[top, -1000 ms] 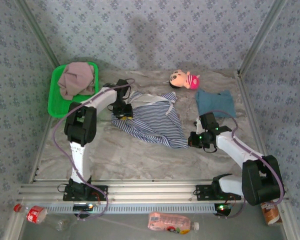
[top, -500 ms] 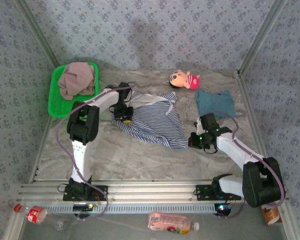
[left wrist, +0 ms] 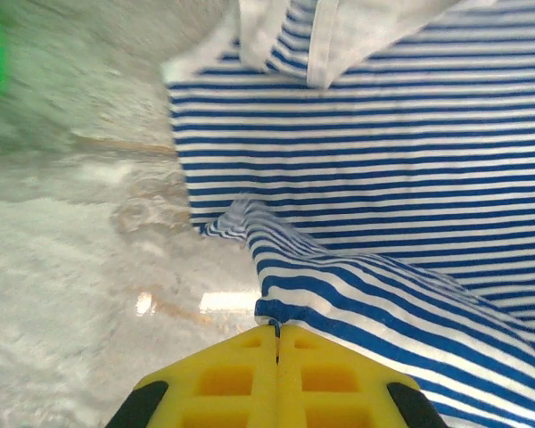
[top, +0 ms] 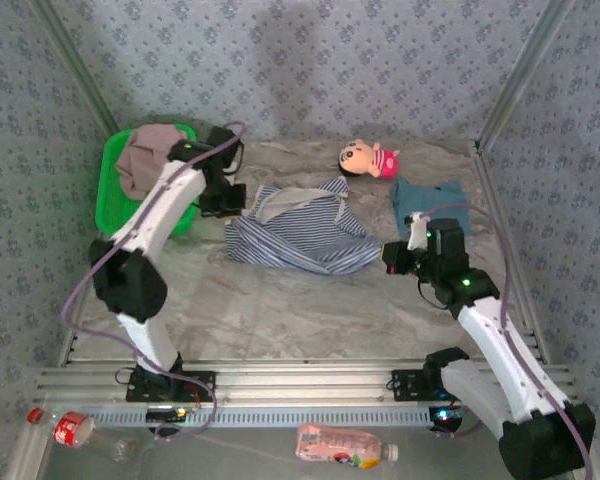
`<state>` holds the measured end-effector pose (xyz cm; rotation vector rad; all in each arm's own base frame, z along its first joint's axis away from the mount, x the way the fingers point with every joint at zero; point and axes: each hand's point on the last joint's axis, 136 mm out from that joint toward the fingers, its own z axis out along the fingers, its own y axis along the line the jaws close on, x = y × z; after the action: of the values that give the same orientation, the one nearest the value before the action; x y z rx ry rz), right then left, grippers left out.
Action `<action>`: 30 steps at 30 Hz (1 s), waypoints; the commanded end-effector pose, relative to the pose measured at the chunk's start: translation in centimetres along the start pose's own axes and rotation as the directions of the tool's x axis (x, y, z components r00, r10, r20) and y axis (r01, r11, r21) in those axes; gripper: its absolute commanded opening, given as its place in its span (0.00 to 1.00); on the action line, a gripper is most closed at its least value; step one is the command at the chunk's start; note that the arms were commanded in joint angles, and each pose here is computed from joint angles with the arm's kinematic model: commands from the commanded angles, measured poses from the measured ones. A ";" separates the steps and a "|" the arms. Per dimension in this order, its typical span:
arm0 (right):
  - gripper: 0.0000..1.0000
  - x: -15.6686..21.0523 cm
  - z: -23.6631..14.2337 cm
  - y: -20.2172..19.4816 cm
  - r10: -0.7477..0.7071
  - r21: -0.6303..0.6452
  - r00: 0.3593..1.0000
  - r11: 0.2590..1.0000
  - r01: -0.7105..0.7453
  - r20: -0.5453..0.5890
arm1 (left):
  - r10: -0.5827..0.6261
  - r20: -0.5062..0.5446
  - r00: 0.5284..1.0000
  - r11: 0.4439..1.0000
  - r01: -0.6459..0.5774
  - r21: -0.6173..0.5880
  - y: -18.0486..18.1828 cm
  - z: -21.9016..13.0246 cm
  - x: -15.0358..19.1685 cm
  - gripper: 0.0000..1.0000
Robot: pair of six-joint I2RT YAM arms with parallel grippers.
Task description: Fold and stack the tank tops
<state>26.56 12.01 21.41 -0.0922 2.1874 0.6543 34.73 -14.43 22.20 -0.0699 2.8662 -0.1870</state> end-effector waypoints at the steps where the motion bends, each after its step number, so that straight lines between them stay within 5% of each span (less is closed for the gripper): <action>1: 0.00 -6.2 -4.0 3.0 -0.139 -0.029 0.960 0.988 0.150 0.245 | -0.039 0.064 0.997 0.997 0.043 -0.065 2.7 -6.6 2.1 0.02; 6: 0.00 -12.3 -8.0 6.2 -0.231 -0.025 0.868 0.963 0.269 0.440 | -0.078 0.301 0.950 0.994 0.097 -0.049 4.8 -14.8 0.2 0.00; 11: 0.00 -19.0 -7.9 9.1 -0.318 -0.023 0.787 0.921 0.388 0.529 | -0.046 0.544 0.838 0.993 0.100 -0.070 5.9 -21.3 -5.2 0.00; 22: 0.00 -31.5 0.0 10.9 -0.402 -0.011 0.694 0.861 0.508 0.597 | -0.078 0.774 0.628 0.997 0.054 0.056 4.7 -20.8 -20.5 0.00; 30: 0.00 -34.2 0.6 12.6 -0.403 -0.052 0.689 0.842 0.537 0.602 | -0.090 0.891 0.445 0.996 0.044 0.079 6.0 -25.6 -23.5 0.00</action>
<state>47.45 17.70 48.18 -0.4590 1.4944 0.5318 52.19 -4.64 43.60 -0.2405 2.0127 -0.1218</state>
